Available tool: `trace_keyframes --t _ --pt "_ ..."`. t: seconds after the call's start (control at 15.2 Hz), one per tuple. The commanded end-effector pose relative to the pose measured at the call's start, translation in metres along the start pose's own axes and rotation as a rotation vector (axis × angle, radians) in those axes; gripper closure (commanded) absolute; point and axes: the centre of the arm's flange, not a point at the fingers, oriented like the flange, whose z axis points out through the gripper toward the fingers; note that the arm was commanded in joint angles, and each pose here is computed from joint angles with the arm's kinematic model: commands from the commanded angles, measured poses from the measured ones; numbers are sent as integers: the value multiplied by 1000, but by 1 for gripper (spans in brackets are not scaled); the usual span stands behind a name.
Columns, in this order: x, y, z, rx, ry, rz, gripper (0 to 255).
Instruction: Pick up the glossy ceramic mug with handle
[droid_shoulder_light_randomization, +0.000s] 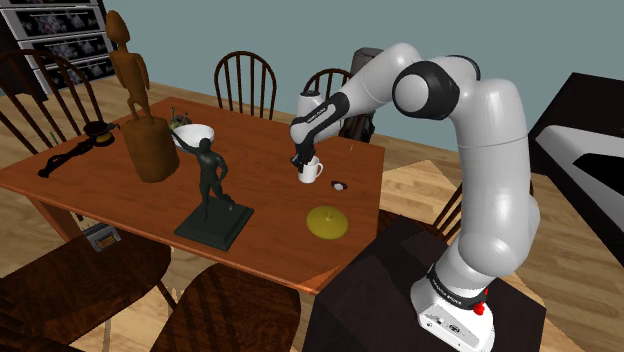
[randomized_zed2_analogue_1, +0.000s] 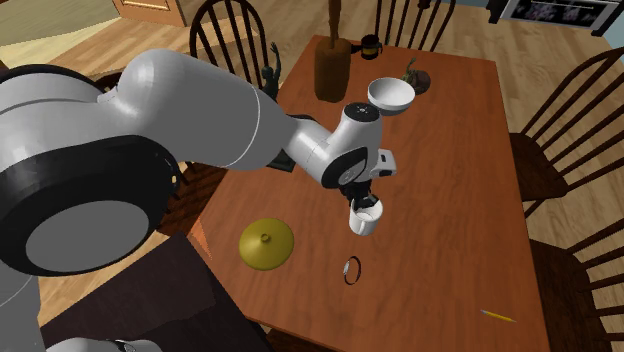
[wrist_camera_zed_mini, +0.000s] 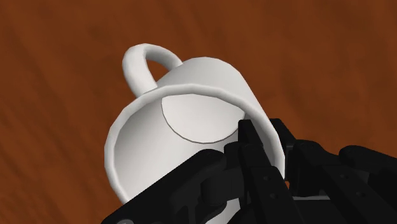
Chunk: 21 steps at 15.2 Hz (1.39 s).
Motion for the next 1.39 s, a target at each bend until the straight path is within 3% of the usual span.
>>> trace_keyframes --t 0.0,0.2,1.32 --pt "0 0 0 0 0 0 255" --pt "0 0 0 0 0 0 255" --pt "5 6 -79 0 0 0 255"
